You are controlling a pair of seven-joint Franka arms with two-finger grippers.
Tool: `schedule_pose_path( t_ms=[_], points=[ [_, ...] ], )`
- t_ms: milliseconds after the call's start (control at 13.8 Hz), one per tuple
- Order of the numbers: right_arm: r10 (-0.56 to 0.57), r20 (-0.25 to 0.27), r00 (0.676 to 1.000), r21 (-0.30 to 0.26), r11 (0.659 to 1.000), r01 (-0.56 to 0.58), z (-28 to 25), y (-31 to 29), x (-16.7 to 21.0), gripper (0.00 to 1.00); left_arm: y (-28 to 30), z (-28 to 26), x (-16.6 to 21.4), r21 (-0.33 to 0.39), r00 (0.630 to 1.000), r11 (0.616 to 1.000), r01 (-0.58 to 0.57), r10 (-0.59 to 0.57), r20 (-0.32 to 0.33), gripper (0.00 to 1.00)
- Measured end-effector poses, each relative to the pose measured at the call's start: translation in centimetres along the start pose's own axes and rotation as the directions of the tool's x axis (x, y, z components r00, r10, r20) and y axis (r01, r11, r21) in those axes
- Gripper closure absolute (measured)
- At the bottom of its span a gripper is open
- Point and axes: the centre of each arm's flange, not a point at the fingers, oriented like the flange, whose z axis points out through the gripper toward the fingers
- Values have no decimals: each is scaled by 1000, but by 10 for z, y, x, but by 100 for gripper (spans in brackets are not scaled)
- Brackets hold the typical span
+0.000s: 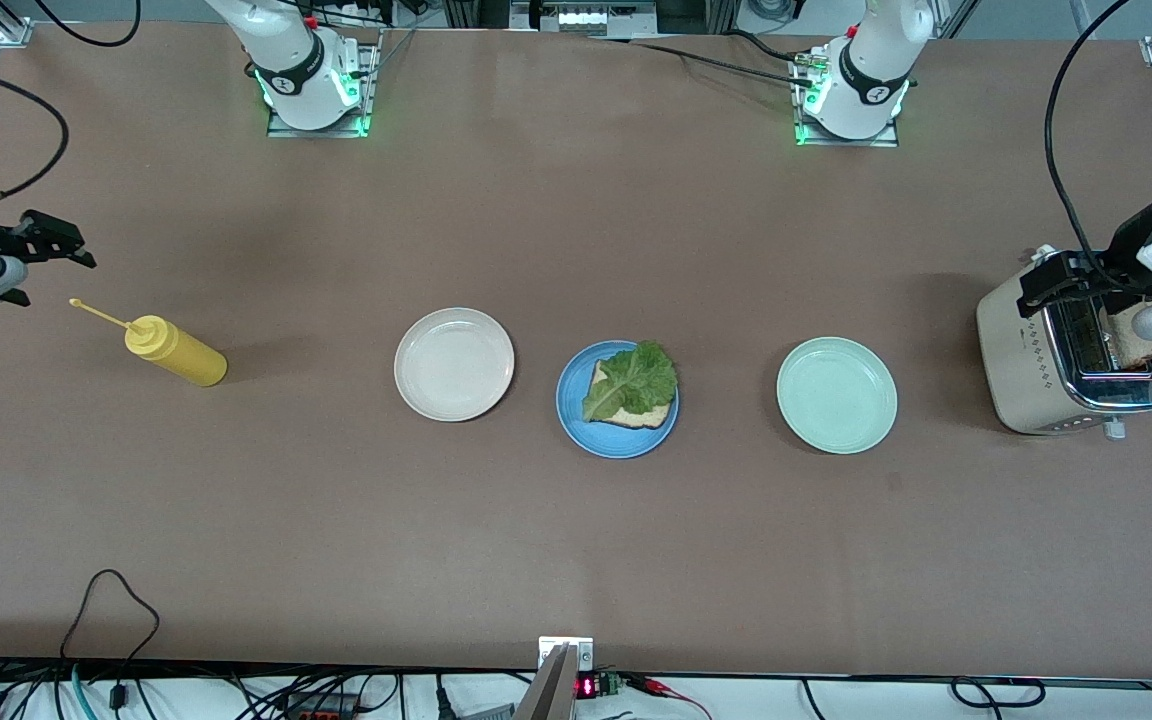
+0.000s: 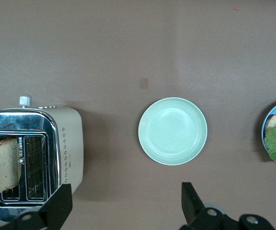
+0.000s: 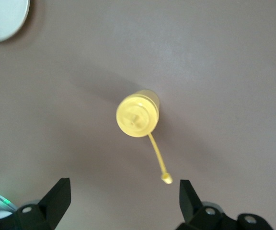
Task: Make sandwich in blue plate with both arms
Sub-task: 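Withdraw the right gripper back beside the mustard bottle, then grasp the yellow mustard bottle with the right gripper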
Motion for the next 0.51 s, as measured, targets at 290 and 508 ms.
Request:
schedule_pose_path(
  t_ms=[290, 508],
  points=[
    [-198, -156, 968, 72, 975, 211, 49, 48, -52, 0, -5, 0, 0, 3, 1000, 1000, 9, -9, 0, 0],
    [-281, -292, 914, 111, 939, 324, 109, 85, -86, 0, -4, 0, -1, 3, 1000, 1000, 8, -8, 7, 0]
  ],
)
